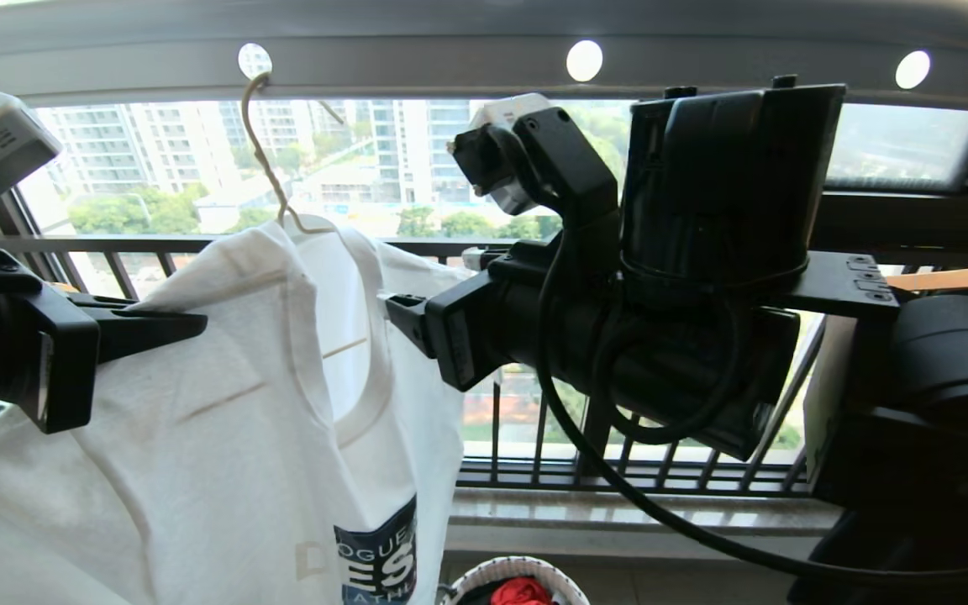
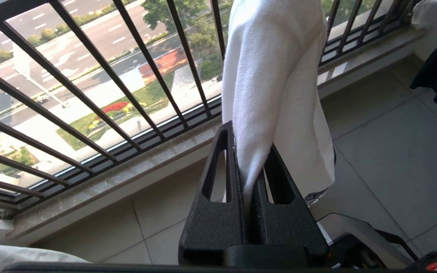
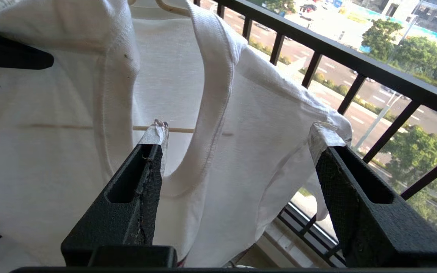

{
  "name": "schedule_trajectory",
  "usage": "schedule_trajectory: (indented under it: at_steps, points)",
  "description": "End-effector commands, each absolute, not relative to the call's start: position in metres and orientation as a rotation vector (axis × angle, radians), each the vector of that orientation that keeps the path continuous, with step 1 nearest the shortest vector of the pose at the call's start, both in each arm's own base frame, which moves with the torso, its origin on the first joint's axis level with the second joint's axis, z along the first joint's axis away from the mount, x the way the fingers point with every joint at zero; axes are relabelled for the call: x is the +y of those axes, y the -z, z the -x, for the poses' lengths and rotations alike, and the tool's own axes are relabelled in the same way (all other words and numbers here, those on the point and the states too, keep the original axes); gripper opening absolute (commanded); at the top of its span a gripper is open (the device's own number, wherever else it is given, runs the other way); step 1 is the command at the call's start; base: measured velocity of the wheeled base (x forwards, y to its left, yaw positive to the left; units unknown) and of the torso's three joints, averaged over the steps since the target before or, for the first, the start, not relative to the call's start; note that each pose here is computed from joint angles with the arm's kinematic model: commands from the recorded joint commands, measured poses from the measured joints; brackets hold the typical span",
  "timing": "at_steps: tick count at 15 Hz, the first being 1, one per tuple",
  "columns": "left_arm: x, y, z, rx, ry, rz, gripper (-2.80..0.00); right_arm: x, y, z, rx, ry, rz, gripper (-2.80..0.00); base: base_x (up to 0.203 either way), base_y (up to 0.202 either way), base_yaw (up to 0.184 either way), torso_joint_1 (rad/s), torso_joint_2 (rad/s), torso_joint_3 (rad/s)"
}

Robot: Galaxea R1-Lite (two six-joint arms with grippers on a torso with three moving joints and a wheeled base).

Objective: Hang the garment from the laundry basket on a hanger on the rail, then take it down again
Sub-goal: Take the clothes off the clothes rack

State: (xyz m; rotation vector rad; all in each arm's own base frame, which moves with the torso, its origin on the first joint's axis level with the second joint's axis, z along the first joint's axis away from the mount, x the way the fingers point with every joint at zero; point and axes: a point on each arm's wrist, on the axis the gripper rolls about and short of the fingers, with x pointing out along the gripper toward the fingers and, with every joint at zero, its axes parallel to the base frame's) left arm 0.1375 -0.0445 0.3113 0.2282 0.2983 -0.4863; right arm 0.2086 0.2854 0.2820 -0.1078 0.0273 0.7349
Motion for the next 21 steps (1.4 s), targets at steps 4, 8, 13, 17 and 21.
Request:
schedule_trajectory:
  at_steps: [4,8,13,17,21]
  points:
    - [-0.045,-0.311,-0.136,0.295,0.516,-0.224,-2.80,0.319,-0.266,-0.225,0.028,-0.677,0.149,0.00,0.000,0.000,0.000,0.000,0.00,0.000]
    - [-0.045,-0.311,-0.136,0.295,0.517,-0.225,-2.80,0.334,-0.266,-0.227,0.015,-0.652,0.148,0.00,0.000,0.000,0.000,0.000,0.00,0.000]
    - [-0.044,-0.312,-0.134,0.286,0.515,-0.224,-2.80,0.341,-0.259,-0.231,0.021,-0.608,0.172,0.00,0.000,0.000,0.000,0.000,0.00,0.000]
    - [-0.044,-0.312,-0.134,0.288,0.515,-0.224,-2.80,0.340,-0.262,-0.232,0.005,-0.570,0.199,-2.80,0.000,0.000,0.000,0.000,0.00,0.000]
    - [-0.044,-0.313,-0.132,0.280,0.515,-0.223,-2.80,0.340,-0.261,-0.242,0.003,-0.550,0.195,-2.80,0.000,0.000,0.000,0.000,0.00,0.000]
